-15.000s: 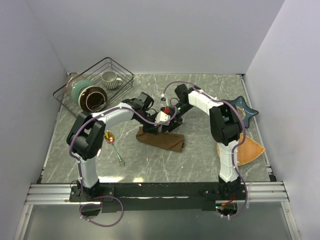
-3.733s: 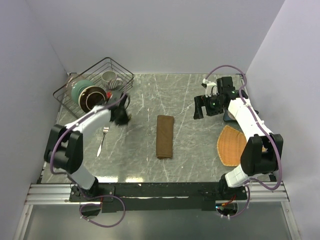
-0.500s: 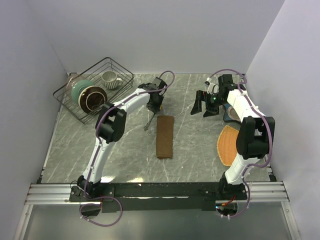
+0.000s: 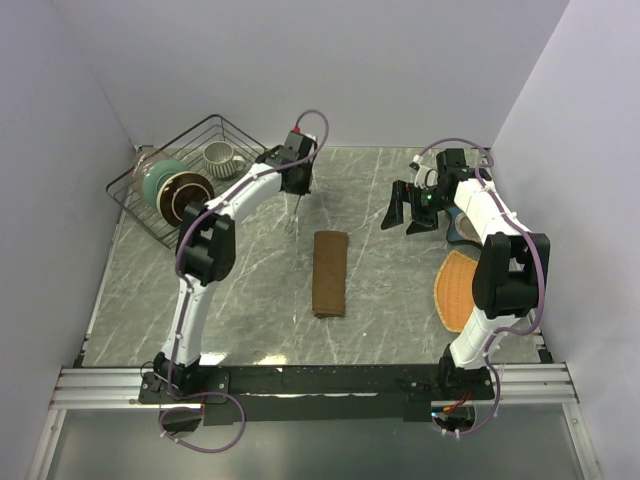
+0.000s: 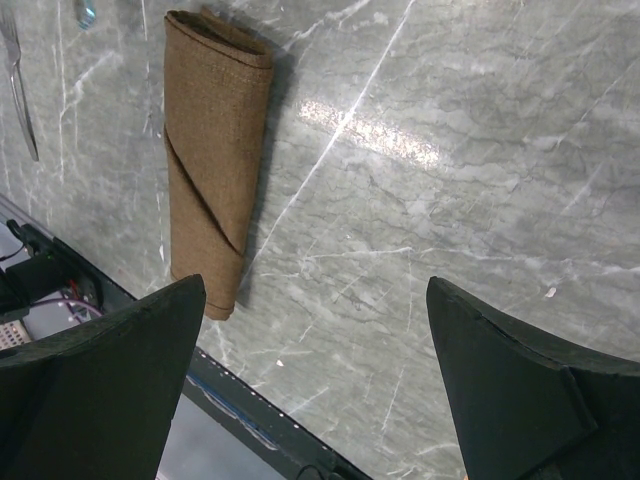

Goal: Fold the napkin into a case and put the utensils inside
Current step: Pick up the spoon from the center of the board, then insert the spoon into the folded napkin.

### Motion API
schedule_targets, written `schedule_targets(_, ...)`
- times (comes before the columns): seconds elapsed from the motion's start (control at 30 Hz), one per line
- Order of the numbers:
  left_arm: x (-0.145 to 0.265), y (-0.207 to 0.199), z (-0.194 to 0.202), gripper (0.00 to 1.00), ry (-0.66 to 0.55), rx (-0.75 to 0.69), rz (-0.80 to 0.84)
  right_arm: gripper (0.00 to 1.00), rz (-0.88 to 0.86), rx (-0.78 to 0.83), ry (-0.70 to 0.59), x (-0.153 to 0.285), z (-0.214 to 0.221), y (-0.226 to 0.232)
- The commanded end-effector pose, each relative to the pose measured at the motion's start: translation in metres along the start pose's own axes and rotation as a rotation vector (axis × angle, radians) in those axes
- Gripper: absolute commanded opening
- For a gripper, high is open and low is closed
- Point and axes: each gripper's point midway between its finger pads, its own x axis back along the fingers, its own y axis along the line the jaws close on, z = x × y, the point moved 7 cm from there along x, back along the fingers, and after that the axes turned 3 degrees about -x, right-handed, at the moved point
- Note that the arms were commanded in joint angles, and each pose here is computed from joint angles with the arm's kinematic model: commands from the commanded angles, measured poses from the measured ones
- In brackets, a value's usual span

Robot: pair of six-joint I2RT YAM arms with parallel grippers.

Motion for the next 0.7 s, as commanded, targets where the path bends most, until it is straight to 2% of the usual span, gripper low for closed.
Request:
schedule_targets(0.0,0.09,-0.027,-0.073,0.01,-0.33,0.158,0.096,1.0,0.003,0.018,-0.045,0.011,-0.007,0.005)
schedule_targets(0.13,0.105,-0.043,-0.072,0.01,-0.407,0.228,0.142,1.0,0.008,0.019,-0.047,0.012,-0.004,0.004)
schedule_targets(0.2,0.107,-0.053,-0.065,0.01,-0.407,0.242,0.139,1.0,0.008,0.017,-0.044,0.011,-0.002,0.004)
schedule_targets(0.67,0.066,-0.091,-0.015,0.01,-0.284,0.301,0.061,1.0,0.014,0.017,-0.029,0.011,0.007,0.002)
